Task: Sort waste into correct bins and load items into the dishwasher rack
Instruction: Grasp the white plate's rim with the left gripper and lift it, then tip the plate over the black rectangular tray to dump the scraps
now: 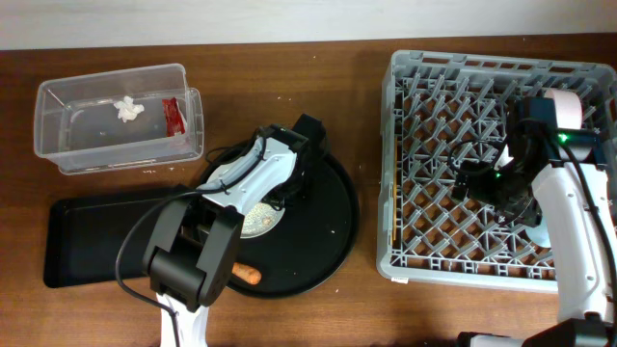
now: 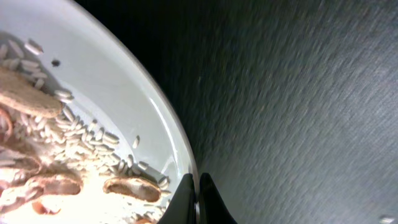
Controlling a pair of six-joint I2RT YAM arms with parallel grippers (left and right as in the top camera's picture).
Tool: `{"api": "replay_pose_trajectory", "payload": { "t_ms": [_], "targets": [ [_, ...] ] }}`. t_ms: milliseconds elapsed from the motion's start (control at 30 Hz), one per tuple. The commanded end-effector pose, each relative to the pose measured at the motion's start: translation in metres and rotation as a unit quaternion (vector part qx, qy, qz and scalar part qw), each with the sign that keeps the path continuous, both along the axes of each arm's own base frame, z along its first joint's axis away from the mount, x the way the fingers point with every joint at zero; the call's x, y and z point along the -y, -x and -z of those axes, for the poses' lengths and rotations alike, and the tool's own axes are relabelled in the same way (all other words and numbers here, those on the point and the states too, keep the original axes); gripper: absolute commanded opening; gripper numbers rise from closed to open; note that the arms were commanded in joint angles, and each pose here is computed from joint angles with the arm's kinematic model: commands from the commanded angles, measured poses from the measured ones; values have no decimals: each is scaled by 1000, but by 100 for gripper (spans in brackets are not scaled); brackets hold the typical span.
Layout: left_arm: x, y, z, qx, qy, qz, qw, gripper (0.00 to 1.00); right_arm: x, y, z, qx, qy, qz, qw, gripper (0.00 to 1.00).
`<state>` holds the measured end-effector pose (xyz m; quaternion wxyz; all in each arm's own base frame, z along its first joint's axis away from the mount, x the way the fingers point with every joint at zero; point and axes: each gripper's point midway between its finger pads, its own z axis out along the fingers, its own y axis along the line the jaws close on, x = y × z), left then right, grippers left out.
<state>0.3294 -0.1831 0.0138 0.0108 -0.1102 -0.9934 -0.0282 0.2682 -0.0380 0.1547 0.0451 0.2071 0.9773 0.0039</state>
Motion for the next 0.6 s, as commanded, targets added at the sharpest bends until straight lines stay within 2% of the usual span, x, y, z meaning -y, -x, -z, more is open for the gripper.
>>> {"api": "replay_pose_trajectory", "payload": {
  "t_ms": [0,233,567],
  "targets": [
    [-5,-3,-16,9,-1,-2,1000,0,1,2,-2,4,-2,-1,1000,98],
    [-28,4,-70,47,-18,-36,998,0,0,2,-2,4,-2,-1,1000,98],
    [-98,-2,-108,62,-15,-131,989,0,0,3,-2,2,-2,-1,1000,98]
  ]
}}
